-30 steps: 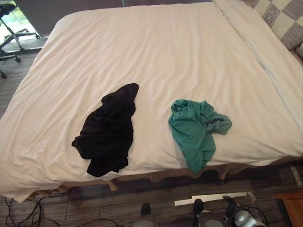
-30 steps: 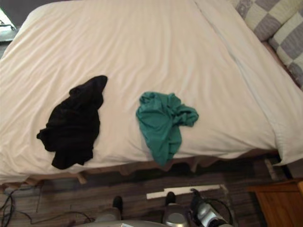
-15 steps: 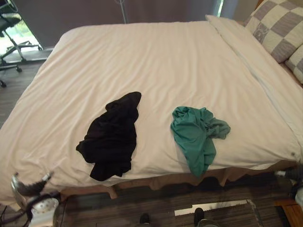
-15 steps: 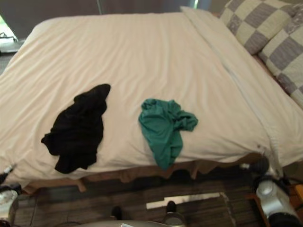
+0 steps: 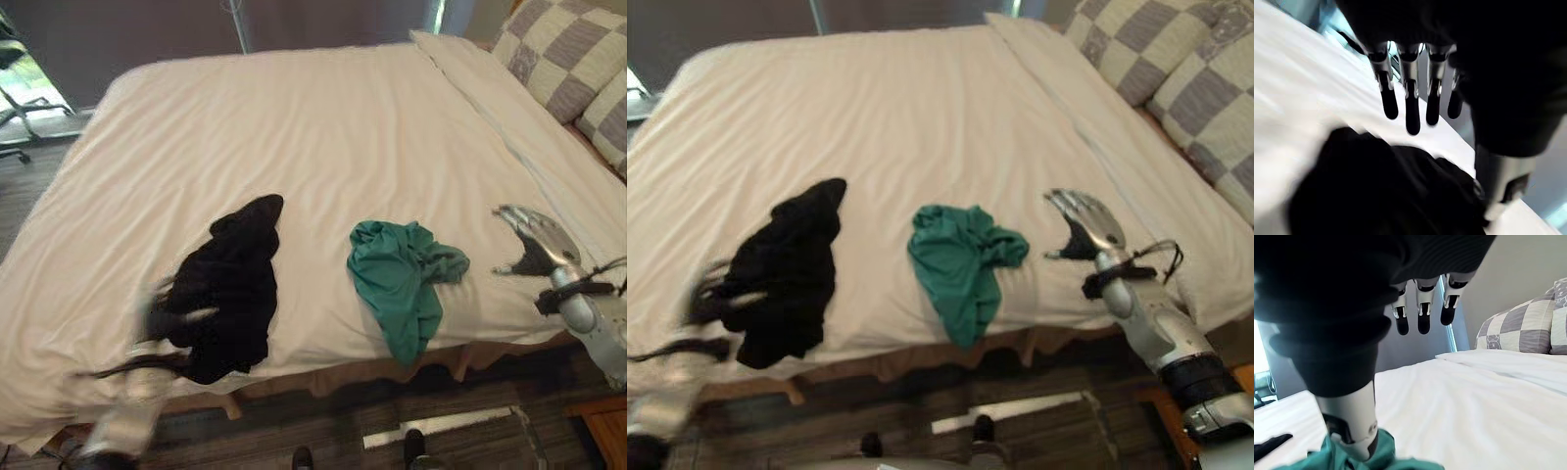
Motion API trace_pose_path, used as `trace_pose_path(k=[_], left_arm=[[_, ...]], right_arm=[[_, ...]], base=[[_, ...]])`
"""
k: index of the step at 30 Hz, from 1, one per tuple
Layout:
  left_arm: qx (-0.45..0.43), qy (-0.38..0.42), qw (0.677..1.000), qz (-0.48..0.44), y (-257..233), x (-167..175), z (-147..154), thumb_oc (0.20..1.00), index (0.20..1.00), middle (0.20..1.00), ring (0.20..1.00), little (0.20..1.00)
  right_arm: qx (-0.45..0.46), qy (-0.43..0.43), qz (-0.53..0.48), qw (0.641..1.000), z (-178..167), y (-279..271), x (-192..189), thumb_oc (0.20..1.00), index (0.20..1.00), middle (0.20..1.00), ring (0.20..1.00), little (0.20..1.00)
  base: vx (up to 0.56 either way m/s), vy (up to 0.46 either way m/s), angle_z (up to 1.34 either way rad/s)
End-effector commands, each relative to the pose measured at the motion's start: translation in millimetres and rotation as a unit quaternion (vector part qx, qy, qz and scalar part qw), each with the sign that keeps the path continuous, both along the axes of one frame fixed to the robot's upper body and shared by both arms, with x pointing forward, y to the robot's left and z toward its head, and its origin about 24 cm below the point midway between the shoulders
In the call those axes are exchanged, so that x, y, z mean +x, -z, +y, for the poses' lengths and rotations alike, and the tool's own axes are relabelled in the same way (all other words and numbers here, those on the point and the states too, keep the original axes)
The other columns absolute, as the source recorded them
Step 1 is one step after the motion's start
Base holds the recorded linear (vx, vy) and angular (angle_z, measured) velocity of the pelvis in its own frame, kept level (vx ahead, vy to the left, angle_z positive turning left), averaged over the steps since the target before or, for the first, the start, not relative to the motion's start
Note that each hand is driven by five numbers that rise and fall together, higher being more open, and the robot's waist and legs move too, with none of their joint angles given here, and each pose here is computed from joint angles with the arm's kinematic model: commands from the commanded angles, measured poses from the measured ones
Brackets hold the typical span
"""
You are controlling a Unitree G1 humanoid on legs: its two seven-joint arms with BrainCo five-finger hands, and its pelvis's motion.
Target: Tidy up the quilt and then pick up the clothes from the bed and put them into the laundry hamper.
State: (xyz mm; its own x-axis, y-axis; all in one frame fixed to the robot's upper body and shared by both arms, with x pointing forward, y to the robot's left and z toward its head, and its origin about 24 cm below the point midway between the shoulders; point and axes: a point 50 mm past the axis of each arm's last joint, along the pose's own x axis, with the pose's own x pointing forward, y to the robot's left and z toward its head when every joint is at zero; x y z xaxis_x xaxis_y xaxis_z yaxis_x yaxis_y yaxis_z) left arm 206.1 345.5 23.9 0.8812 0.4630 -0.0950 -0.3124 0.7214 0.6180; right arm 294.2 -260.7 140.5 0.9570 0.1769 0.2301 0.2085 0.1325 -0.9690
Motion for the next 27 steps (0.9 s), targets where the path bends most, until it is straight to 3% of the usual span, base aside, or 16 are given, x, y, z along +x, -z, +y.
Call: trace_pose_path(k=[1, 5, 8, 15, 20, 24, 25, 27], left_arm=[[0.202, 0.122, 0.966, -0.104, -96.5, 45.9, -17.4, 1.000, 1.000, 1.000, 1.000, 1.000], [0.268, 0.139, 0.941, -0.151, -128.5, 65.3, -34.0, 1.000, 1.000, 1.000, 1.000, 1.000], [0.326, 0.157, 0.903, -0.234, -175.9, 79.3, -56.7, 1.000, 1.000, 1.000, 1.000, 1.000], [0.366, 0.138, 0.886, -0.250, -194.6, 86.5, -55.5, 1.000, 1.000, 1.000, 1.000, 1.000], [0.387, 0.103, 0.895, -0.198, -181.9, 90.1, -41.7, 1.000, 1.000, 1.000, 1.000, 1.000], [0.390, 0.051, 0.913, -0.106, -151.0, 87.1, -15.1, 1.000, 1.000, 1.000, 1.000, 1.000], [0.381, 0.025, 0.923, -0.042, -123.7, 80.5, 0.2, 1.000, 1.000, 1.000, 1.000, 1.000], [0.376, 0.020, 0.926, -0.017, -111.6, 75.9, 4.3, 1.000, 1.000, 1.000, 1.000, 1.000]], right_arm=[[0.009, -0.045, -0.083, 0.996, 17.9, -49.4, 15.4, 1.000, 1.000, 1.000, 1.000, 1.000], [0.017, -0.049, -0.107, 0.993, 23.0, -60.5, 19.2, 1.000, 1.000, 1.000, 1.000, 1.000], [0.027, -0.041, -0.116, 0.992, 20.7, -64.5, 20.5, 1.000, 1.000, 1.000, 1.000, 1.000], [0.032, -0.043, -0.117, 0.992, 19.9, -64.5, 22.4, 1.000, 1.000, 1.000, 1.000, 1.000], [0.027, -0.046, -0.126, 0.991, 21.4, -68.9, 23.2, 1.000, 1.000, 1.000, 1.000, 1.000], [0.031, -0.032, -0.134, 0.990, 17.0, -70.6, 22.0, 1.000, 1.000, 1.000, 1.000, 1.000], [0.036, -0.023, -0.136, 0.990, 14.2, -69.4, 21.7, 1.000, 1.000, 1.000, 1.000, 1.000], [0.039, -0.023, -0.136, 0.990, 14.6, -68.9, 20.8, 1.000, 1.000, 1.000, 1.000, 1.000]], base=[[-0.23, -0.042, 0.26], [-0.12, -0.041, 0.23], [-0.11, -0.048, 0.09], [-0.07, -0.004, -0.09], [-0.07, 0.006, -0.11], [-0.04, -0.009, -0.12], [0.00, 0.000, 0.00], [0.00, 0.000, 0.00]])
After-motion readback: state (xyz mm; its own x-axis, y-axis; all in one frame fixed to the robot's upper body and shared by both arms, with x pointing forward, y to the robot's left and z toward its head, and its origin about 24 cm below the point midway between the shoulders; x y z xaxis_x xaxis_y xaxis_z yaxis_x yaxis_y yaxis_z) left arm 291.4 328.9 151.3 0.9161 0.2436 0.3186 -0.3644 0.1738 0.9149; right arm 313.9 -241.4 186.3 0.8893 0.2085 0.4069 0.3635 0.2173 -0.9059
